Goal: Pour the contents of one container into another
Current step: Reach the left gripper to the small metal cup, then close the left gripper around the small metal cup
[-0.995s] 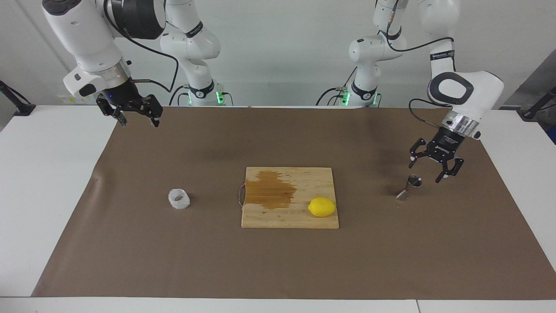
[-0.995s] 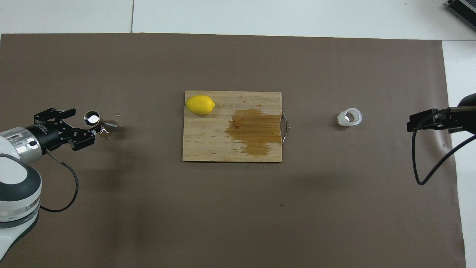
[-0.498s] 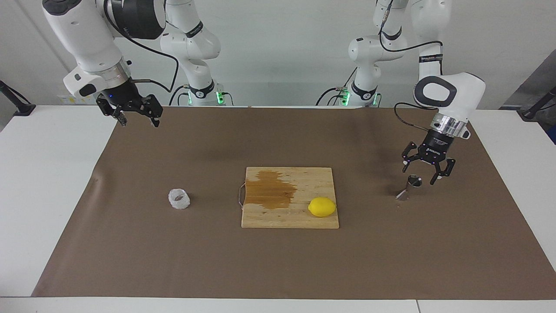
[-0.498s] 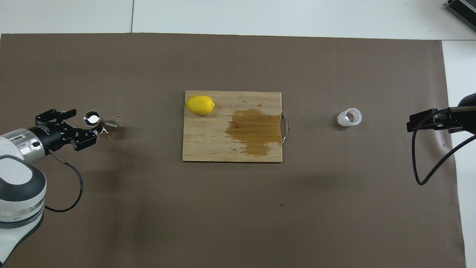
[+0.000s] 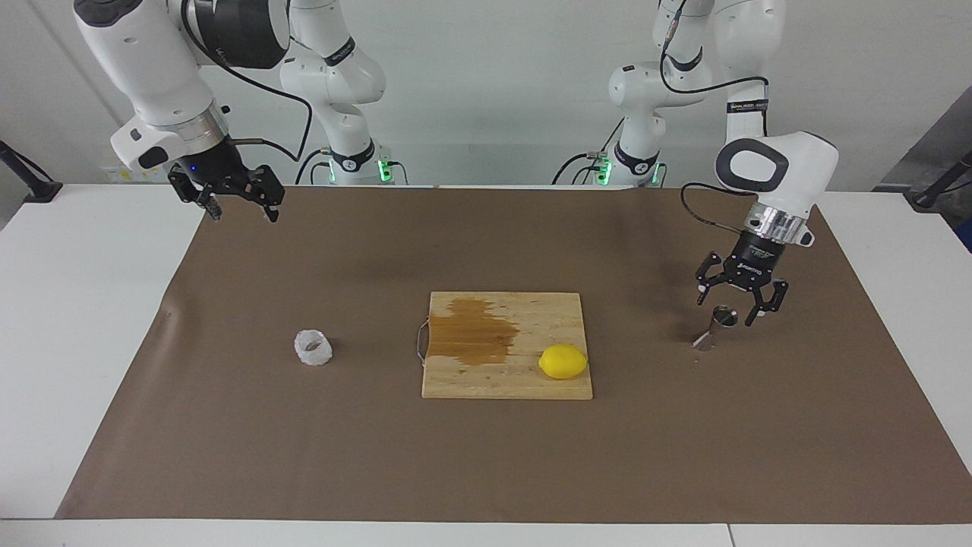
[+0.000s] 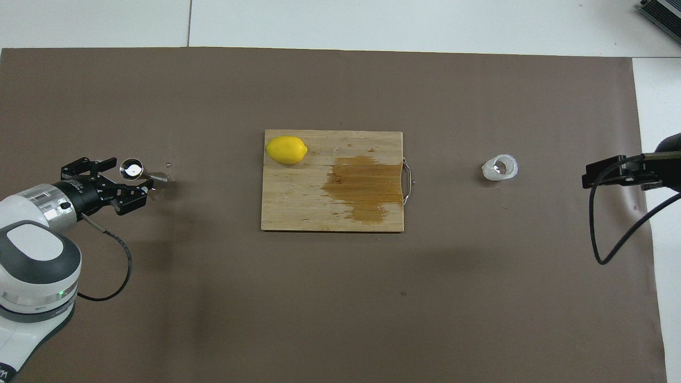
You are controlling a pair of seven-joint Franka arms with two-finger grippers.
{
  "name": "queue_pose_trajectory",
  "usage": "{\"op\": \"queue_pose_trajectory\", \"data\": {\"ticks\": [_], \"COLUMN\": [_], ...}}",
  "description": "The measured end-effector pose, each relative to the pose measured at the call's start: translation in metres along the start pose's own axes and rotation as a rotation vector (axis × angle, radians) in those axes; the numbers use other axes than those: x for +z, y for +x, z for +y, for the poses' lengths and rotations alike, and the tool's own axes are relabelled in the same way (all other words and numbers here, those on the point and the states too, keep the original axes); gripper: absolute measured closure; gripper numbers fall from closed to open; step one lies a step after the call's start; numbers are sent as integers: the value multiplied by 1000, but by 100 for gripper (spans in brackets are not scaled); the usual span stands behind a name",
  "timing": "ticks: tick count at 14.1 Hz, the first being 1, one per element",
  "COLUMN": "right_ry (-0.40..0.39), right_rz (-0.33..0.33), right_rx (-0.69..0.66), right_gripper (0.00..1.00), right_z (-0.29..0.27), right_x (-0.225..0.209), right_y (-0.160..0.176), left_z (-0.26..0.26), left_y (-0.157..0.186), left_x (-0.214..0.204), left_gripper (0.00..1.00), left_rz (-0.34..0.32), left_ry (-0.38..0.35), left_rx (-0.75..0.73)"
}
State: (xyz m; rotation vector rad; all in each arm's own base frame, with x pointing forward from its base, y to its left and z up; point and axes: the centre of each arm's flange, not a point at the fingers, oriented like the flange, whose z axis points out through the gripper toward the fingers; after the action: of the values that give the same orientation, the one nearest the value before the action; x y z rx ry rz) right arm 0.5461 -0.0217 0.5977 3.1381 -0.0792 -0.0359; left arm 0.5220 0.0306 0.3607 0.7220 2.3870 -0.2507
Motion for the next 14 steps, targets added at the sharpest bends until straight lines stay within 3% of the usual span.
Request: {"op": "queue_pose_trajectory", "data": {"ticks": [7, 14], "right_ry": [0, 0], "right_rz": [0, 0], "right_rx": [0, 0], "right_gripper": [0, 0], "right_z": [0, 0], "right_x": [0, 0], "right_y": [0, 0], "left_z": [0, -3], "left_y": [1, -1], "left_x": [2, 3], "left_gripper": [2, 18], "left_rz": [3, 2], "left_ry": [0, 6], "left_rx": [-3, 0]}}
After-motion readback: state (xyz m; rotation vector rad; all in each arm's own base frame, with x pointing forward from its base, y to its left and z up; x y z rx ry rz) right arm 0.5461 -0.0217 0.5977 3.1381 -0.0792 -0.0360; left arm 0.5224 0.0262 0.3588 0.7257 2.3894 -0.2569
